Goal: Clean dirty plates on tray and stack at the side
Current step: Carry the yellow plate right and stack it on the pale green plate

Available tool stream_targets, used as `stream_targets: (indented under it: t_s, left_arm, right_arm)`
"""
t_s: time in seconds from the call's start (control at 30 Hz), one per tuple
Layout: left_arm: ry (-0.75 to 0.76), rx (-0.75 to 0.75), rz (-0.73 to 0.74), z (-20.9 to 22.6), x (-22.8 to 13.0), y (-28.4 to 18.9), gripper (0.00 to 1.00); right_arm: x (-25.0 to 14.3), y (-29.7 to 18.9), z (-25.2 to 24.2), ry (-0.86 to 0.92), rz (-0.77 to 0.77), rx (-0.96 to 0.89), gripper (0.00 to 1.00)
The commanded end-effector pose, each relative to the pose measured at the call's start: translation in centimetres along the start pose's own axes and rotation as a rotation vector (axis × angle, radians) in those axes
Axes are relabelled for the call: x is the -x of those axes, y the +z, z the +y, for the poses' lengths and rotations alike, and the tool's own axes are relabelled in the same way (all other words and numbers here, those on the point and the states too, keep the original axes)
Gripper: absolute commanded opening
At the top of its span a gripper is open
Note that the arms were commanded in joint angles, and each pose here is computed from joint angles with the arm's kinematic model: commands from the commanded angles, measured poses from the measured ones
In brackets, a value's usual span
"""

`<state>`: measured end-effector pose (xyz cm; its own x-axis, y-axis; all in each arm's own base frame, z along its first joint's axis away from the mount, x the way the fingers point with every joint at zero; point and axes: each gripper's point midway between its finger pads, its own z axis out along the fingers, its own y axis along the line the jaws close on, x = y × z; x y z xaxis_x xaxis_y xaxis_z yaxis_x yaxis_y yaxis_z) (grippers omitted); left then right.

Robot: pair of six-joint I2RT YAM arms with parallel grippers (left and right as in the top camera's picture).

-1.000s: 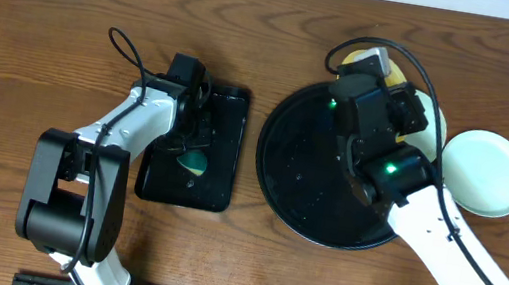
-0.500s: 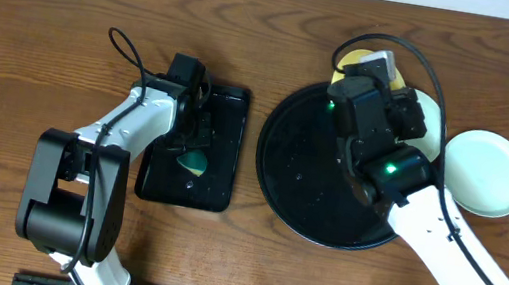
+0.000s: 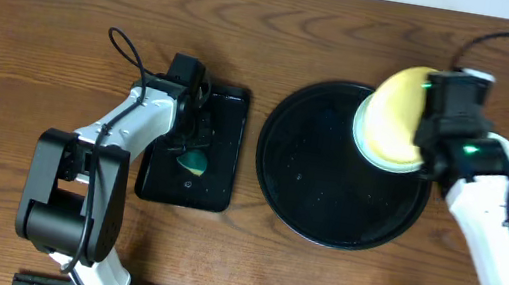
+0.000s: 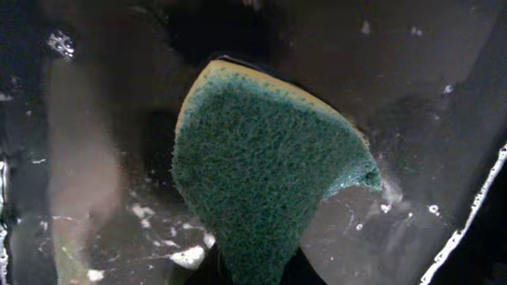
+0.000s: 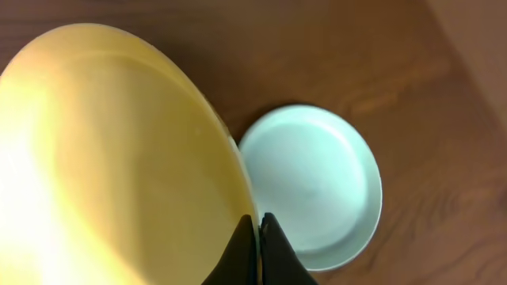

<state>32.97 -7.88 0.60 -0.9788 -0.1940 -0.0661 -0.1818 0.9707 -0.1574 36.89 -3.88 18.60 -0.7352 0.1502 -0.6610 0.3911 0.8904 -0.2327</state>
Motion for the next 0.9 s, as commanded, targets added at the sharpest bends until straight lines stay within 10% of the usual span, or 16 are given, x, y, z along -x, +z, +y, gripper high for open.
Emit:
stream_targets:
  t_s: [0.0, 0.5, 0.87]
  left_arm:
    - [0.003, 0.020, -0.004, 0.4, 0.1, -0.1, 0.07]
    - [0.003, 0.020, -0.003, 0.4, 0.1, -0.1, 0.07]
    - [0.003, 0.020, -0.003, 0.4, 0.1, -0.1, 0.07]
  right_arm:
    - [0.4, 1.0, -2.1, 0.193, 0.050, 0.065, 0.01]
    - [-4.7, 5.5, -16.1, 0.511, 0.257, -0.141, 0.01]
    - [-7.0, 7.9, -17.1, 0.532, 0.350, -0.176, 0.02]
